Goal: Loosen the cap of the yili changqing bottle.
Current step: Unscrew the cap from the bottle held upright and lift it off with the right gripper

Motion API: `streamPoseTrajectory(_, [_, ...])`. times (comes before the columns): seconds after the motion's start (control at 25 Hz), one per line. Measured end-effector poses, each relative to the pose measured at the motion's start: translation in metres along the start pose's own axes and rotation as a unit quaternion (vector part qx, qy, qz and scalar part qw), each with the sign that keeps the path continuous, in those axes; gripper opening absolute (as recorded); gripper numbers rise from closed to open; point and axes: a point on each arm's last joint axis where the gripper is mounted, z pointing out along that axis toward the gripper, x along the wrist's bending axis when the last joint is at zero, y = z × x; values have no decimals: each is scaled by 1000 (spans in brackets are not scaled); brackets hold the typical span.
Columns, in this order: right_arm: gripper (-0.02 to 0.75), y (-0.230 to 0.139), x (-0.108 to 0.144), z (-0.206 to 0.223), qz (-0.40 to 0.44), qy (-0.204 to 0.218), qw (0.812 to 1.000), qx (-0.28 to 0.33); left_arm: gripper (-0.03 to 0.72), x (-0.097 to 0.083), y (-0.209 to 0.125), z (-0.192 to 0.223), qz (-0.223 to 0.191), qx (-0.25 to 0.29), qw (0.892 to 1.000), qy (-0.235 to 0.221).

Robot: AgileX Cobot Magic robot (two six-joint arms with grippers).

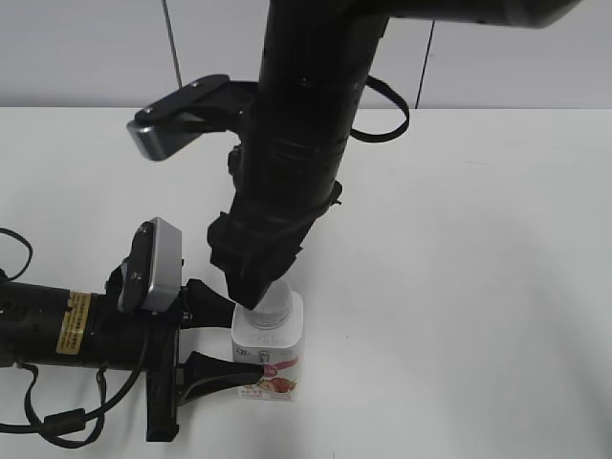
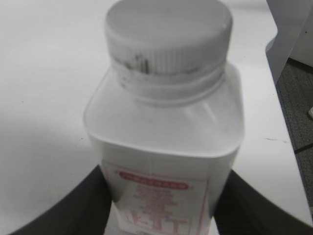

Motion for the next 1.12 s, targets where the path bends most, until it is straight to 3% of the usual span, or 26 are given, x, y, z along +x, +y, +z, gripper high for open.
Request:
streamPoseTrajectory(0.16, [573,-2,5,-17,135,-4,991,-19,388,0,0,0,0,0,1000,0])
streamPoseTrajectory(0.32, [573,-3,7,-23,321,-1,947,-26,388,0,0,0,0,0,1000,0])
streamPoseTrajectory(0.44, [573,-3,7,-23,396,2,918,-27,388,0,0,0,0,0,1000,0])
streamPoseTrajectory(0.64, [573,-1,3,-10,429,4,903,-10,388,0,0,0,0,0,1000,0])
streamPoseTrajectory(1.12, [573,-1,-8,20,436,-19,899,26,388,0,0,0,0,0,1000,0])
